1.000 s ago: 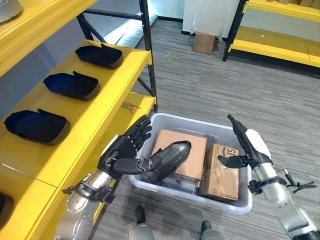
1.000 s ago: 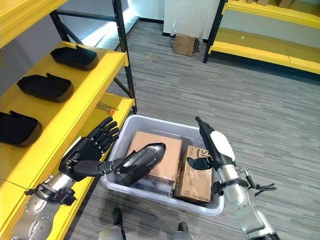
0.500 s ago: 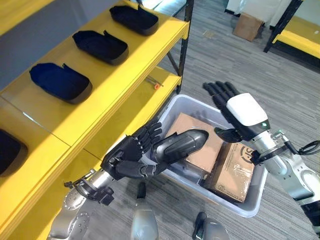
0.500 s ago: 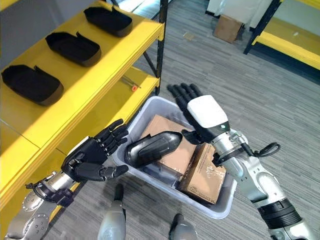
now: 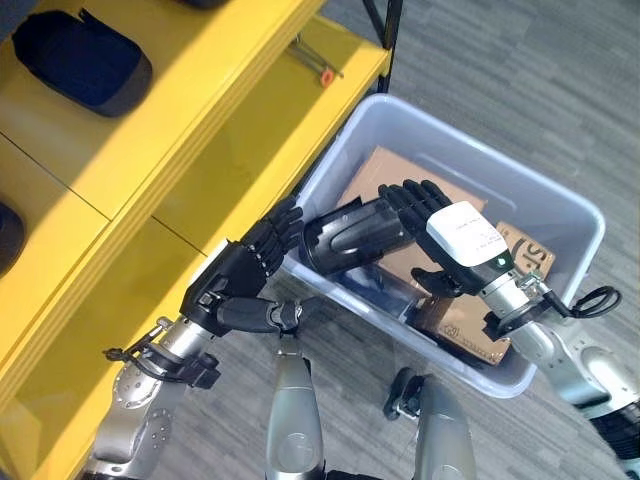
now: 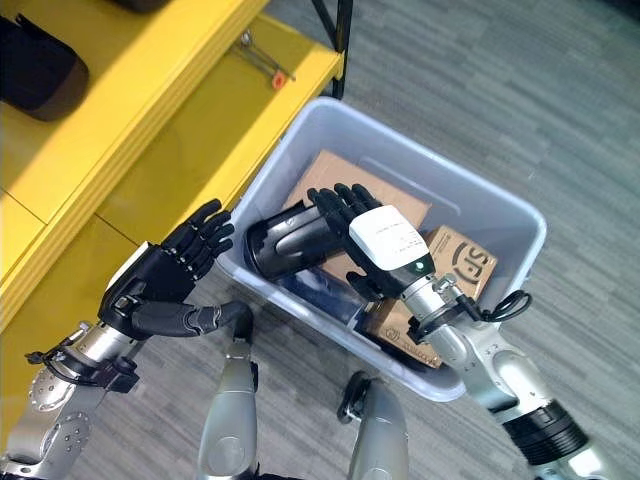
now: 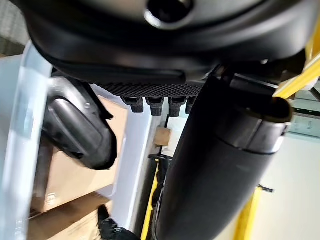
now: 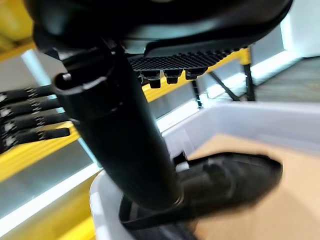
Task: Move parts from the plastic box to the shelf.
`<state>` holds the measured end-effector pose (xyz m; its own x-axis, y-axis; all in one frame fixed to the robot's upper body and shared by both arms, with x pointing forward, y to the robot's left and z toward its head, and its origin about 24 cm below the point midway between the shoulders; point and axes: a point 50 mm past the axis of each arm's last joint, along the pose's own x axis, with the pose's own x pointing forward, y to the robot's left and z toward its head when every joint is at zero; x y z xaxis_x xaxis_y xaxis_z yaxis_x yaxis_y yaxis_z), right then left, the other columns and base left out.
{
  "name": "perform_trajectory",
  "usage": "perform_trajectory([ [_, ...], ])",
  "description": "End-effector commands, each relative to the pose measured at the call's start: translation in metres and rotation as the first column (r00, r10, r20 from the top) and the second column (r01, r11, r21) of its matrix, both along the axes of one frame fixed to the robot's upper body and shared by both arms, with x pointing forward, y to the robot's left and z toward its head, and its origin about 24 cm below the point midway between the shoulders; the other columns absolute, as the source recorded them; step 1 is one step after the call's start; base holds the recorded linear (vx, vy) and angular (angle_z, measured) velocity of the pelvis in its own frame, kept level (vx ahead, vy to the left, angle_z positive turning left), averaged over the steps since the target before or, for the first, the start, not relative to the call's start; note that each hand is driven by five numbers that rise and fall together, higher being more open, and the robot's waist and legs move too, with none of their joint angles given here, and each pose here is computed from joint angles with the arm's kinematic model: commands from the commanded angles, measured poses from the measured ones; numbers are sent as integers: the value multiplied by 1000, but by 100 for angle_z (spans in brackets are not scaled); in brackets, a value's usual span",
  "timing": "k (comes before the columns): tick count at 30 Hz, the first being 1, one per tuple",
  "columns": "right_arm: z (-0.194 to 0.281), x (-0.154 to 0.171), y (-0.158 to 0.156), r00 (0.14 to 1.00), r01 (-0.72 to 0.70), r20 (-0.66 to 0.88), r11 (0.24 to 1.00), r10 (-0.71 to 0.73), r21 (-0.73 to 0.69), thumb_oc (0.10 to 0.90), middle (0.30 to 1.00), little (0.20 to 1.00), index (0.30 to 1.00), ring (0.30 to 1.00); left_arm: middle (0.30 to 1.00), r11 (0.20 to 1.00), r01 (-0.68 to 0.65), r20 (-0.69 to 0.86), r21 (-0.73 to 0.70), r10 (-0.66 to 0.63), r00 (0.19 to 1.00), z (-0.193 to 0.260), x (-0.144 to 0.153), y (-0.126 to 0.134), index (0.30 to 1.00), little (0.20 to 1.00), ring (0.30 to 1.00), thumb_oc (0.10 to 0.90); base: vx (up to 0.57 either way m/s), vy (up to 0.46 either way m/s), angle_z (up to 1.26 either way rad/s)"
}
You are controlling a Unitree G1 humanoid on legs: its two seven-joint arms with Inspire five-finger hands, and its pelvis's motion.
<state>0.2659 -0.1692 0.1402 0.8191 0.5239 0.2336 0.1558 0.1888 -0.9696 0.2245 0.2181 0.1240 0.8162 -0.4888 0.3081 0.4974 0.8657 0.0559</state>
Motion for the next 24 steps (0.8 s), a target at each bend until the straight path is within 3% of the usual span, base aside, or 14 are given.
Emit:
perform_trajectory([
  [1, 44, 4, 15, 965, -81, 254, 996, 68, 42, 900, 1000, 1000, 1000, 1000, 1000, 996, 87, 268, -18, -79, 960, 42, -7, -16, 1000, 1000, 1000, 900, -68, 9, -2],
  [9, 40, 18, 24, 963, -41, 267, 997, 22, 67, 900, 1000, 1000, 1000, 1000, 1000, 995, 99, 256, -12, -93, 962, 40, -5, -20, 1000, 1000, 1000, 900, -26, 1, 2],
  [14, 38, 30, 30, 951, 5, 308, 1000, -5, 2, 900, 1000, 1000, 1000, 1000, 1000, 992, 125, 269, 2, -121, 956, 42, -3, -23, 1000, 1000, 1000, 900, -10, -28, 7],
  [24, 28, 58, 13, 935, 189, 312, 981, -168, -40, 900, 1000, 1000, 1000, 1000, 1000, 985, 166, 270, 38, -170, 948, 44, -3, -23, 1000, 1000, 1000, 900, -5, -36, 9],
])
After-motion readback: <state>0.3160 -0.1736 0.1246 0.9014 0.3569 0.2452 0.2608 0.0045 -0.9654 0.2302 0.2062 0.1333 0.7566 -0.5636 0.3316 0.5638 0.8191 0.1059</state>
